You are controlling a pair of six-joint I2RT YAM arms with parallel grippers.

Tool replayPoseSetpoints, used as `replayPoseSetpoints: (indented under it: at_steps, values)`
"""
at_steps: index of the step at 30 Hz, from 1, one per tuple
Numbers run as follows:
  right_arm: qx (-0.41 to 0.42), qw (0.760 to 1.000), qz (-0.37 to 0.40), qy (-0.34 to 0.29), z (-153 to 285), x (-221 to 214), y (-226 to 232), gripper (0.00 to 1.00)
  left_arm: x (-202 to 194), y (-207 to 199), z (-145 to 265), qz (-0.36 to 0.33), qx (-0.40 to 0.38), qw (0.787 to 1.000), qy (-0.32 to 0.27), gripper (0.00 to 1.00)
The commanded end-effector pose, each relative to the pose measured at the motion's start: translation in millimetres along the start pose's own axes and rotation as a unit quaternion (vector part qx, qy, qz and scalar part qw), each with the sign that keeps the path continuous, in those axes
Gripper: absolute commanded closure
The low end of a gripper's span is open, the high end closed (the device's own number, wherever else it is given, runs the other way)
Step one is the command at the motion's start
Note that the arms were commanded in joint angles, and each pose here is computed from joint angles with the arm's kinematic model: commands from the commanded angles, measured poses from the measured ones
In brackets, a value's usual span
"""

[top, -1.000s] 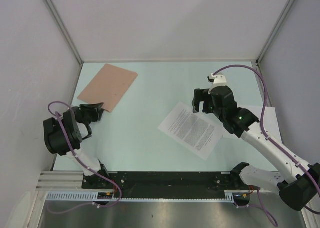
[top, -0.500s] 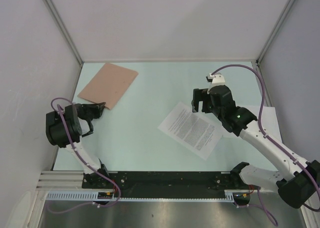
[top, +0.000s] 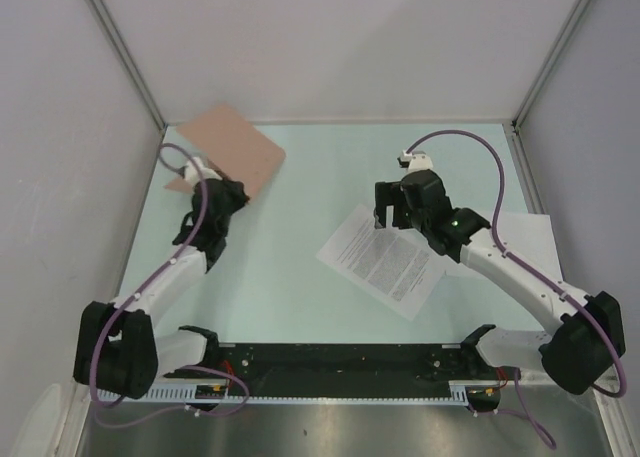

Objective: Put the files into the folder

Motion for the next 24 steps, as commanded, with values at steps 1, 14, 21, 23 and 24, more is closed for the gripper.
replayPoseSetpoints:
  at_steps: [1,14,21,23,24]
  values:
    - [0.006,0.999,-0.039,-0.008,-11,1,7,0.0,-32,-25,29,-0.215,0.075,0.974,0.012,1.0]
    - [0.042,0.968,-0.248,-0.004,-47,34,-49,0.0,-133,-76,69,-0.556,0.159,0.815,0.012,1.0]
    - [0.095,0.963,-0.251,0.02,-91,65,-20,0.0,-172,-99,80,-0.618,0.145,0.773,-0.005,1.0]
    - [0.127,0.958,-0.256,0.019,-100,69,-10,0.0,-183,-103,81,-0.633,0.144,0.761,-0.001,1.0]
    - [0.14,0.955,-0.259,0.018,-101,73,-7,0.0,-185,-105,81,-0.638,0.145,0.756,-0.001,1.0]
Point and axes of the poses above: each gripper's point midway between its finger pads, its own z axis back along the fingers, its own y axis along the line the jaws close on, x = y × z, the point moved 7 cm from there along z, back along the fingers, and after that the axes turned 12 degrees about -z, right-handed, at the moved point
